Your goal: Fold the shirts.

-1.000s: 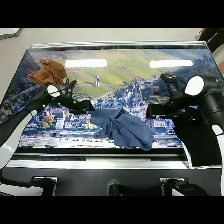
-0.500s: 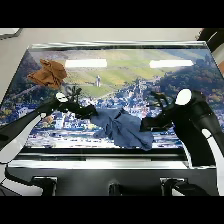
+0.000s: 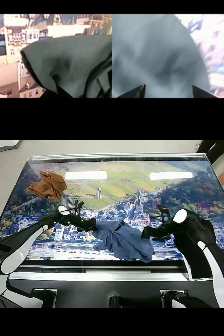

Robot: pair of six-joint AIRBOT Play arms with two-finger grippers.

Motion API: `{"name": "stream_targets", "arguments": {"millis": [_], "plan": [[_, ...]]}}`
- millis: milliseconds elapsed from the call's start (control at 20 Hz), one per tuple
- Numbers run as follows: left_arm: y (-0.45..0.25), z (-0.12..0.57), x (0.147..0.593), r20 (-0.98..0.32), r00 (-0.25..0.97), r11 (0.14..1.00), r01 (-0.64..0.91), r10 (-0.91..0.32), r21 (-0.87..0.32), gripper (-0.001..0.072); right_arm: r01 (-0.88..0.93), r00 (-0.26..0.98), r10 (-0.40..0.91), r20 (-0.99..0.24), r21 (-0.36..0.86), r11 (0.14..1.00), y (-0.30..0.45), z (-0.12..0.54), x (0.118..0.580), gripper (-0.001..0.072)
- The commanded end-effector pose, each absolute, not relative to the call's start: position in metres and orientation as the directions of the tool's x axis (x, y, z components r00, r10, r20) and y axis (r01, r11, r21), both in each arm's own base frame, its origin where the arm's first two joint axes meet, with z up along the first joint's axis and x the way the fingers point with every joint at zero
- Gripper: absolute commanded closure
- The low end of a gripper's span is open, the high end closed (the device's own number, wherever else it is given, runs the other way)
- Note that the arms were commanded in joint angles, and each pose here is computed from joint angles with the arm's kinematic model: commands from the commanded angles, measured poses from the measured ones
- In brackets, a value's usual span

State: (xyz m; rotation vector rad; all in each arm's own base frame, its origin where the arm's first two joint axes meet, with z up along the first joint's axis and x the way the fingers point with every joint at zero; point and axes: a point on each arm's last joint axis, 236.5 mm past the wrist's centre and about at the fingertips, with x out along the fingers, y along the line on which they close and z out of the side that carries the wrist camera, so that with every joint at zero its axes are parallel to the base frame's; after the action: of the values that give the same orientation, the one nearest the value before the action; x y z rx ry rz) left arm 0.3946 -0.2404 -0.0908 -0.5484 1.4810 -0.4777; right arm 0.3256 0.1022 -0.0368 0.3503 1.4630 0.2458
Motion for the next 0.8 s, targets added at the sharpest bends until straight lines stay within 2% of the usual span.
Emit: {"name": "stream_targets", "arguments": {"millis": [0,200,300,400,450,500,550,650,750], "plan": [[-0.242,-0.090,0.390,-0.788,0.020,0.788,-0.021,-0.616,-0.616,0.0683,0.245,0.154,0.410,-0.899,0.437,0.865,0.075,-0.055,0.350,0.0017],[-0.242,-0.090,0.389,-0.787,0.018,0.787,-0.009,-0.616,-0.616,0.0683,0.243,0.007,0.528,-0.849,0.513,0.823,0.102,-0.082,0.332,0.0017],[-0.242,-0.090,0.390,-0.788,0.019,0.788,-0.009,-0.616,-0.616,0.0683,0.259,-0.025,0.552,-0.833,0.528,0.809,0.114,-0.092,0.330,0.0020],[-0.242,-0.090,0.389,-0.788,0.019,0.788,-0.005,-0.616,-0.616,0.0683,0.274,-0.020,0.569,-0.822,0.543,0.794,0.124,-0.098,0.333,0.0058],[-0.242,-0.090,0.390,-0.788,0.019,0.788,-0.002,-0.616,-0.616,0.0683,0.281,-0.001,0.577,-0.817,0.553,0.784,0.125,-0.097,0.338,0.0158],[-0.242,-0.090,0.390,-0.788,0.019,0.788,0.002,-0.616,-0.616,0.0683,0.290,0.020,0.581,-0.814,0.561,0.775,0.126,-0.096,0.343,0.0398],[-0.242,-0.089,0.390,-0.787,0.021,0.787,0.020,-0.616,-0.616,0.0683,0.286,0.030,0.579,-0.814,0.562,0.776,0.126,-0.094,0.346,0.0675],[-0.241,-0.079,0.397,-0.782,0.045,0.784,0.062,-0.621,-0.618,0.0684,0.237,0.049,0.581,-0.812,0.575,0.784,0.126,-0.083,0.355,0.0683],[-0.234,-0.048,0.416,-0.769,0.124,0.779,0.120,-0.627,-0.615,0.0685,0.148,0.123,0.550,-0.826,0.563,0.813,0.118,-0.054,0.377,0.0683]]}}
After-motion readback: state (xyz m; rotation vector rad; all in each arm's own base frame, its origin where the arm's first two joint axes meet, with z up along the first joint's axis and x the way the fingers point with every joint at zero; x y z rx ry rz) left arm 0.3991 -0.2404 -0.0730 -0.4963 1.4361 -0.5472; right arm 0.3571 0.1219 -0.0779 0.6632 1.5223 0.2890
